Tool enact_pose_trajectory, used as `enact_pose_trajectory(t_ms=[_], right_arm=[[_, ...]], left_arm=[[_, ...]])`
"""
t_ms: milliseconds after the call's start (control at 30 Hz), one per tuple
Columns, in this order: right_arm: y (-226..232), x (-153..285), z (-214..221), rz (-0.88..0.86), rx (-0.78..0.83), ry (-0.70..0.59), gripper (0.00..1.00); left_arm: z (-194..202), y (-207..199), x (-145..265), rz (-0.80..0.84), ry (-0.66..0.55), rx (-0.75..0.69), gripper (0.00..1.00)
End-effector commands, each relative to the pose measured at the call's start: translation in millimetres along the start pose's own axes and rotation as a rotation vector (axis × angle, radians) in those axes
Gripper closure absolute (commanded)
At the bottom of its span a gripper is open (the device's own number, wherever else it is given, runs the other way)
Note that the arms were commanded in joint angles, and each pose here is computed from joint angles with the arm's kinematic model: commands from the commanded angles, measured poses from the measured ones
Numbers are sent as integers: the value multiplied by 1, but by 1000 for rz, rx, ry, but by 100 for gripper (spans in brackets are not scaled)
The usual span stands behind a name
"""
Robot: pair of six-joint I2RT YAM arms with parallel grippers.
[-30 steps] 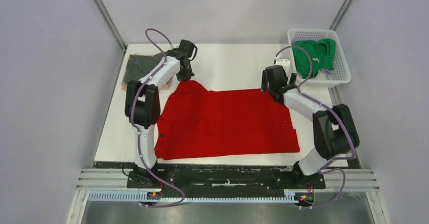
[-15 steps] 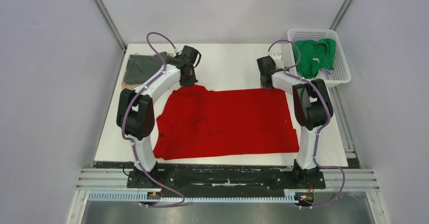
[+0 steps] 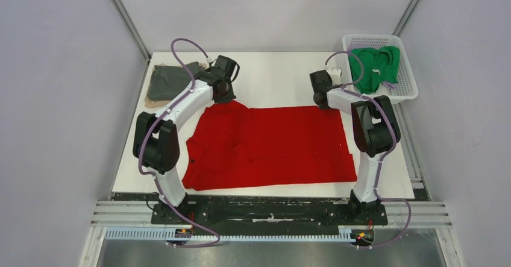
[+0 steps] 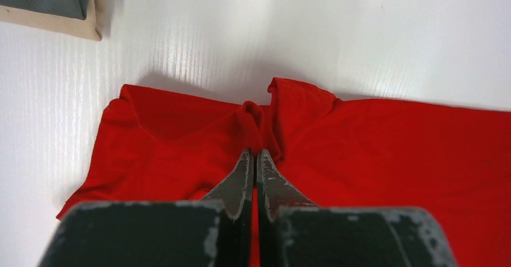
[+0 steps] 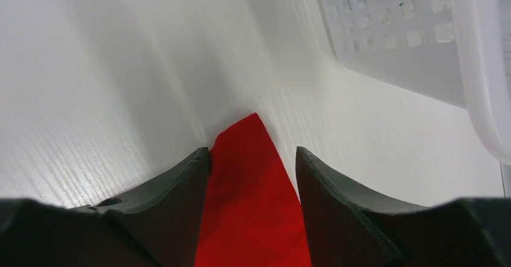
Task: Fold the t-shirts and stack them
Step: Grab the side of the flattened tshirt furthest away from the robot with both arms
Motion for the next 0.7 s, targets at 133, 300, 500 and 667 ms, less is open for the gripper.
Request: enact_pose_trajectory(t_ms=[133, 300, 500, 667], right_arm=[[-9, 0, 9, 6, -70, 19, 59], [-1, -2, 17, -27, -140, 44, 65], [2, -1, 26, -63, -205, 55, 78], [-4, 2, 27, -46, -223, 37, 95]], left_arm=[[-13, 1, 19, 7, -80, 59, 98], [-12, 0, 20, 12, -79, 62, 98], [-12, 1, 20, 8, -80, 62, 98], [-12, 3, 24, 10, -87, 62, 98]])
Point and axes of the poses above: each gripper's point midway between its finger pads, its own x axis back along the fingers, its own y axis along the line the jaws close on, z = x × y, the point moved 5 cm from there along x, back along the fingers, and after that the axes turned 8 degrees about -x, right-handed, at the moved point
